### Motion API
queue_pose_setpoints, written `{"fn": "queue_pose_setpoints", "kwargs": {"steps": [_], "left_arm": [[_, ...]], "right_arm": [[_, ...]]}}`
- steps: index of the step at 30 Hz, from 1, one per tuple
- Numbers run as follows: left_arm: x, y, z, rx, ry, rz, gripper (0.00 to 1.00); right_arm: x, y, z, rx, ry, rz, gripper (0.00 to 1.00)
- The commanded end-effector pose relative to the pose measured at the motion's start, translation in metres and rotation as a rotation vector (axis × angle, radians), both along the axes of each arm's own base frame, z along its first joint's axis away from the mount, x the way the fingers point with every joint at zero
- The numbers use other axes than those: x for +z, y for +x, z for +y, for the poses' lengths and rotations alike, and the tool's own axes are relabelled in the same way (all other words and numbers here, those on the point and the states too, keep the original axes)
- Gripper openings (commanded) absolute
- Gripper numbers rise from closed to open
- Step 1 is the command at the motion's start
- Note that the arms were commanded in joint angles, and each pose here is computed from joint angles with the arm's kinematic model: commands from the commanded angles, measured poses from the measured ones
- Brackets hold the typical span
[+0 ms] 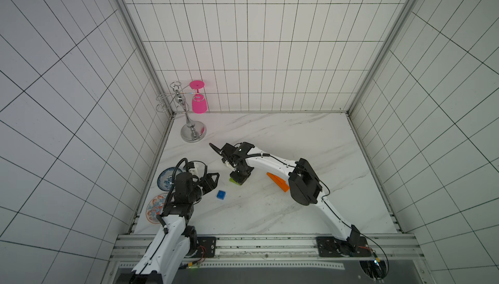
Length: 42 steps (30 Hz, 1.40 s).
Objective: Assemble a small pinwheel with lego
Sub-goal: Pick up the lego brick from the center of the board, then assemble the lego brick with the lego brick.
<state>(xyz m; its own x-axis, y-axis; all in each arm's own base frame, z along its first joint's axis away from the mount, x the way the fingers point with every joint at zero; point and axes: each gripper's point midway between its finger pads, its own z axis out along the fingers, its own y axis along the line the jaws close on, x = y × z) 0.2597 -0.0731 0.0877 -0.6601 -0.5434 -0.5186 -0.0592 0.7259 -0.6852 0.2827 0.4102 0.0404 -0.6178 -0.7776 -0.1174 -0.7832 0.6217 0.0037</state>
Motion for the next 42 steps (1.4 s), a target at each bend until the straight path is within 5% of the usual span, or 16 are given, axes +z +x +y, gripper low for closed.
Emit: {"fn": "queue_pose_setpoints", "kwargs": {"steps": [1, 17, 42], "left_arm": [[0.017, 0.01, -0.013, -0.065, 0.023, -0.05, 0.64], [0.012, 0.014, -0.133, -0.336, 0.058, -0.059, 0.65], [0.0, 0.013, -0.163, -0.387, 0.064, -0.035, 0.65]], "right_arm": [[0.024, 0.004, -0.03, -0.104, -0.009, -0.01, 0.05], [0.021, 0.006, -0.121, -0.275, -0.053, 0.008, 0.05], [0.009, 0.011, -0.142, -0.309, -0.087, 0.014, 0.05]]}}
